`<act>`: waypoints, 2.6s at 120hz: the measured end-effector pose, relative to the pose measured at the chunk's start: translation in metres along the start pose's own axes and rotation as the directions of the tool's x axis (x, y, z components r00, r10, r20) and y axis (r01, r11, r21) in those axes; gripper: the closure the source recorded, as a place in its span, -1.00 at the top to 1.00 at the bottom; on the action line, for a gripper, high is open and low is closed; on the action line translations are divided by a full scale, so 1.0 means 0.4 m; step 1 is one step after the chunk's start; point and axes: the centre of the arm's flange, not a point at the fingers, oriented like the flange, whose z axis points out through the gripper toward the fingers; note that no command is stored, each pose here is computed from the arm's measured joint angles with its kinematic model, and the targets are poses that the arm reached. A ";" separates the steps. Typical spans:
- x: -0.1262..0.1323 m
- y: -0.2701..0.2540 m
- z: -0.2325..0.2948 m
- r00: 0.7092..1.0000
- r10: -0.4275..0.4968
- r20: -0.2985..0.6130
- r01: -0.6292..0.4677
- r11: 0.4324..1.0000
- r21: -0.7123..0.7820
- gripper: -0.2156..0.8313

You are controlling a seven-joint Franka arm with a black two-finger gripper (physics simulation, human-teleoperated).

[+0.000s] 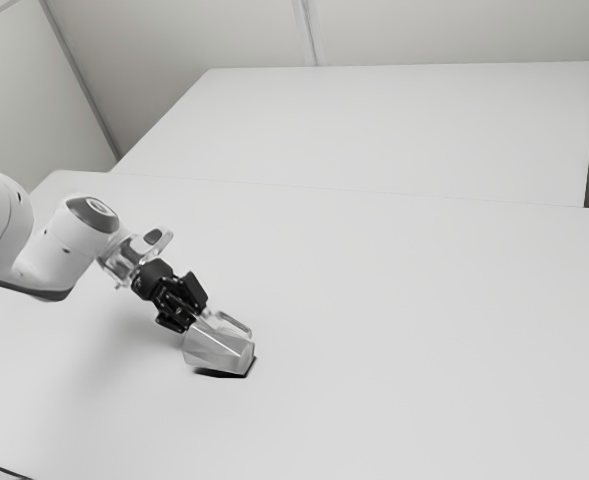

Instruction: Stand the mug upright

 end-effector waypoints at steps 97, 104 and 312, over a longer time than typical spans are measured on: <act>-0.006 0.073 -0.009 1.000 -0.011 -0.027 0.009 0.998 -0.066 -0.91; 0.004 0.098 -0.013 1.000 0.005 -0.031 -0.007 0.998 -0.055 -0.91; 0.038 0.337 0.030 0.838 0.068 -0.541 0.366 0.665 0.651 -0.91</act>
